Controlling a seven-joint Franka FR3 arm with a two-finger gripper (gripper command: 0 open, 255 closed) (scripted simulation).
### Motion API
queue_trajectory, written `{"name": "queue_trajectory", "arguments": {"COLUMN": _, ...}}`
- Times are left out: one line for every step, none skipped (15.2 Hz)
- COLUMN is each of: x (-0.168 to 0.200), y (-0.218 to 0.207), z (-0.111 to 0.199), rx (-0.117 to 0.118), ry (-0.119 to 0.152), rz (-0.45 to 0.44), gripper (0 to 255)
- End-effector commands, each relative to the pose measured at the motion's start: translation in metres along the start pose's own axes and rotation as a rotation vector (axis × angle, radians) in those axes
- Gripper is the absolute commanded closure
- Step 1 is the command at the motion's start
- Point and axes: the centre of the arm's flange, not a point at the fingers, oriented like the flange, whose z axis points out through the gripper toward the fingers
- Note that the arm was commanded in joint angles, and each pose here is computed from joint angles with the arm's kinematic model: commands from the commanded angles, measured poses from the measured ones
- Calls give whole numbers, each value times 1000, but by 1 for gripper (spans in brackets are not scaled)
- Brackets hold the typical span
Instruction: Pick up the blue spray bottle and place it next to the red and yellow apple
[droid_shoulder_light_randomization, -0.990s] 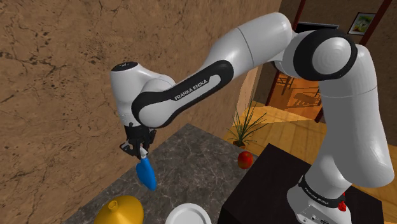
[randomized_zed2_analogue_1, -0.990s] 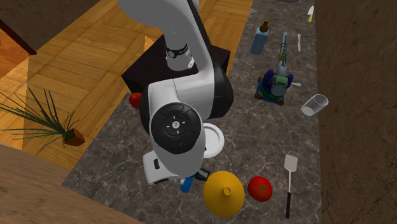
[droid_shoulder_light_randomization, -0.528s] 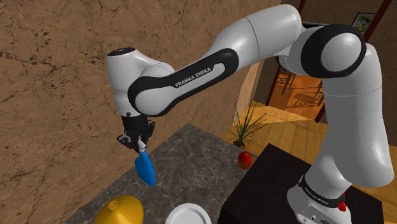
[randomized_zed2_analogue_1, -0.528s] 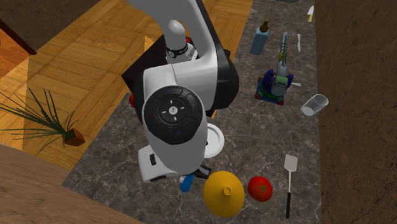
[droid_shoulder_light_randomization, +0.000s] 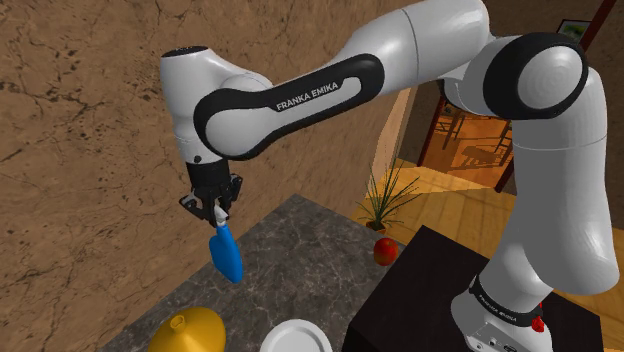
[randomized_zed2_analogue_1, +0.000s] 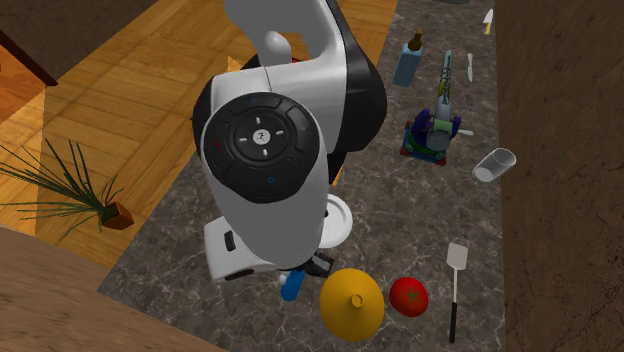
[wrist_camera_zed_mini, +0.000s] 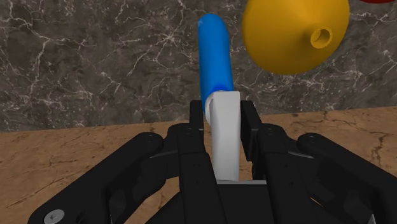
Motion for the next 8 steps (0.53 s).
{"name": "queue_trajectory", "arguments": {"x": 0, "y": 0, "z": -11, "rx": 0, "ry": 0, "rz": 0, "gripper": 255}}
{"name": "queue_trajectory", "arguments": {"x": 0, "y": 0, "z": -16, "rx": 0, "ry": 0, "rz": 0, "gripper": 255}}
{"name": "queue_trajectory", "arguments": {"x": 0, "y": 0, "z": -21, "rx": 0, "ry": 0, "rz": 0, "gripper": 255}}
{"name": "queue_trajectory", "arguments": {"x": 1, "y": 0, "z": -27, "rx": 0, "ry": 0, "rz": 0, "gripper": 255}}
{"name": "queue_trajectory", "arguments": {"x": 1, "y": 0, "z": -32, "rx": 0, "ry": 0, "rz": 0, "gripper": 255}}
{"name": "queue_trajectory", "arguments": {"x": 1, "y": 0, "z": -37, "rx": 0, "ry": 0, "rz": 0, "gripper": 255}}
{"name": "queue_trajectory", "arguments": {"x": 1, "y": 0, "z": -42, "rx": 0, "ry": 0, "rz": 0, "gripper": 255}}
{"name": "queue_trajectory", "arguments": {"x": 1, "y": 0, "z": -48, "rx": 0, "ry": 0, "rz": 0, "gripper": 255}}
